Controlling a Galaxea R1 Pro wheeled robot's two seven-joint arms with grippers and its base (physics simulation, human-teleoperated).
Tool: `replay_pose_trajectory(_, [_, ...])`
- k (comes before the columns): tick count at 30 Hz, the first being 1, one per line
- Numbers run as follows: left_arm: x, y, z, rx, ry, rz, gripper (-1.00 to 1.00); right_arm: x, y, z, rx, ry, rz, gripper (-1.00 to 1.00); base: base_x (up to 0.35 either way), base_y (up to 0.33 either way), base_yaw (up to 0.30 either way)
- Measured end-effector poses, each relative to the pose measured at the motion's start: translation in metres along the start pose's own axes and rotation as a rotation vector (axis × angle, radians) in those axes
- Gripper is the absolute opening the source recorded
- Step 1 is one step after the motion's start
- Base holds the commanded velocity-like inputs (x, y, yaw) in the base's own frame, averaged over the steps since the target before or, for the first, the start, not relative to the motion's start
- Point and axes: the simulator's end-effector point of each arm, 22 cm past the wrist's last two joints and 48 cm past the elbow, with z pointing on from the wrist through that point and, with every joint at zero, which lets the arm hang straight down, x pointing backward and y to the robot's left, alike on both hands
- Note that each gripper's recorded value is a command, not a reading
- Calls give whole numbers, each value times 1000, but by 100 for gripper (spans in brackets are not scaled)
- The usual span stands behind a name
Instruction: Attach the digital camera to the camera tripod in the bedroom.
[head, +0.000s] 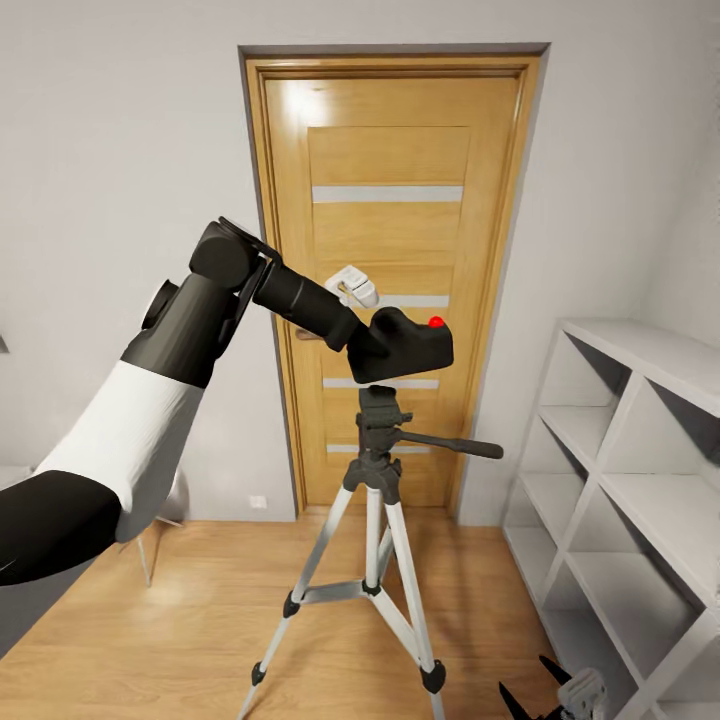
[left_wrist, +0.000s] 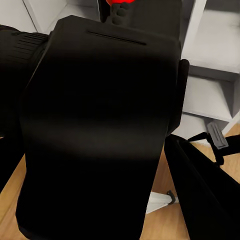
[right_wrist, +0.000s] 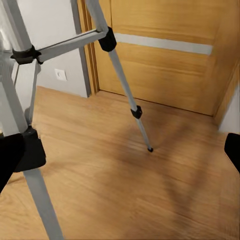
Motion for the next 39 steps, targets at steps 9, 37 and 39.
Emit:
replay_pose_trajectory(9, [1,0,1,-2,3,0,-100,-9,26,17,-28,-34,18,100,0,-6,0])
replay_pose_trajectory(37, [19,22,-15,-50,25,-26,-100,-13,39,23,-43,-49,24,100,-31,26,0])
replay_pose_trajectory(39, [19,22,-15,-50,26,-26,-100,-13,39,23,-42,-49,24,100,-93,74,0])
